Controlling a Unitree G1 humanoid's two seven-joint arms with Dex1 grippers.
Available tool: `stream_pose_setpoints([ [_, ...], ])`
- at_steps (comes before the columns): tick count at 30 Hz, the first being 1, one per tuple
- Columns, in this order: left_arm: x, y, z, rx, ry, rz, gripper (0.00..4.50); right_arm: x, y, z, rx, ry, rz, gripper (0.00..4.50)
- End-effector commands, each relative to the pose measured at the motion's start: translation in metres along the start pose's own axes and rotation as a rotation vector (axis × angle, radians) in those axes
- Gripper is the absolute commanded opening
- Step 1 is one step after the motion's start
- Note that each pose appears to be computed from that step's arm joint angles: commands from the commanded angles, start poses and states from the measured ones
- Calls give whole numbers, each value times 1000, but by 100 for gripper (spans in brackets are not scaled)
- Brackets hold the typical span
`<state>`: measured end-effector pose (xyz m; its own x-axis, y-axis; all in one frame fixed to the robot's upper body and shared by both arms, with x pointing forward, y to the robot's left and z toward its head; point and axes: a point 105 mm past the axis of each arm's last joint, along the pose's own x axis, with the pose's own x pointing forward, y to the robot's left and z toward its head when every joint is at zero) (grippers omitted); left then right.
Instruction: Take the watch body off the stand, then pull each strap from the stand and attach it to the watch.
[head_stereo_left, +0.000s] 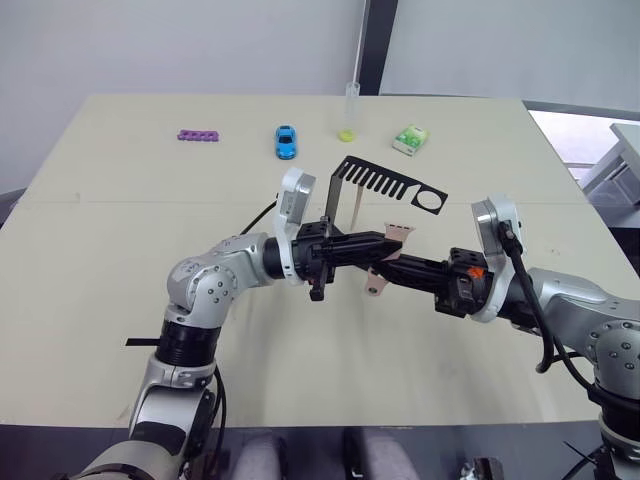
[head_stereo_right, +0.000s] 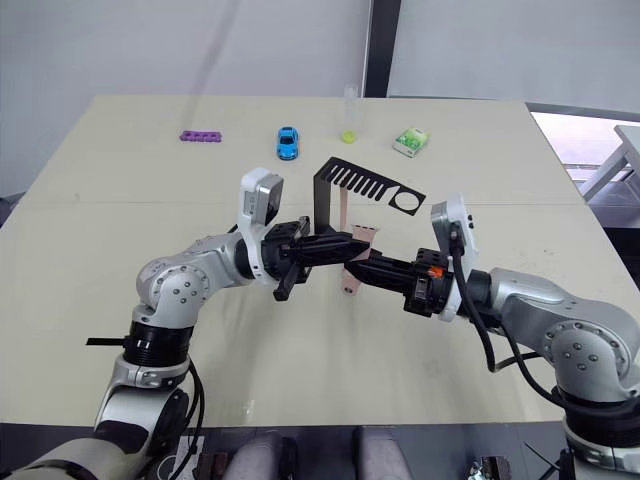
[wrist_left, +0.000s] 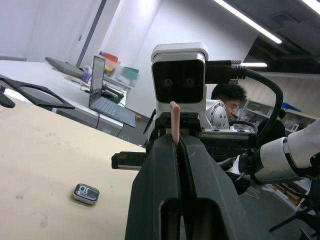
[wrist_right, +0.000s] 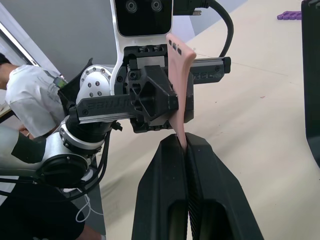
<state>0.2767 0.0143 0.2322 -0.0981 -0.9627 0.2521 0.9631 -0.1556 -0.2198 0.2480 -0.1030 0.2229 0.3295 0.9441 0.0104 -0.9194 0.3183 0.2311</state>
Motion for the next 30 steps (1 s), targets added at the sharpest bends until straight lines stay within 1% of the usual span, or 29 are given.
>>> stream_pose_setpoints([
  [1, 5, -7, 6, 21, -17, -50, 5, -2, 9, 14, -59, -32, 24, 0],
  [9, 4, -9, 5, 27, -7, -59, 5, -4, 12, 15, -100, -27, 20, 0],
  [12, 2, -8, 4, 31, 3, -57, 0, -12, 17, 15, -100, -20, 12, 87],
  [14, 0, -7, 3, 46, 23, -52, 0, -22, 19, 14, -127, -6, -41, 181],
  [15, -2, -7, 2, 58, 38, -51, 0, -28, 19, 12, -145, 0, -86, 236],
  [19, -11, -10, -7, 125, 134, -66, 0, -56, 16, -5, -196, 50, -309, 431],
  [20, -12, -11, -8, 132, 145, -70, 0, -61, 16, -9, -207, 60, -347, 445],
  [23, -20, -11, -13, 173, 203, -76, 0, -86, 7, -25, -216, 62, -614, 445],
  [24, -23, -9, -16, 193, 226, -76, 0, -97, 4, -33, -214, 64, -723, 445],
  [26, -27, -7, -22, 230, 266, -80, 0, -113, 5, -45, -203, 77, -877, 445],
  [28, -30, -4, -28, 264, 299, -84, 0, -125, 7, -58, -165, 72, -991, 445],
  [30, -31, -3, -33, 300, 326, -96, 0, -134, 10, -70, -144, 93, -1070, 445],
])
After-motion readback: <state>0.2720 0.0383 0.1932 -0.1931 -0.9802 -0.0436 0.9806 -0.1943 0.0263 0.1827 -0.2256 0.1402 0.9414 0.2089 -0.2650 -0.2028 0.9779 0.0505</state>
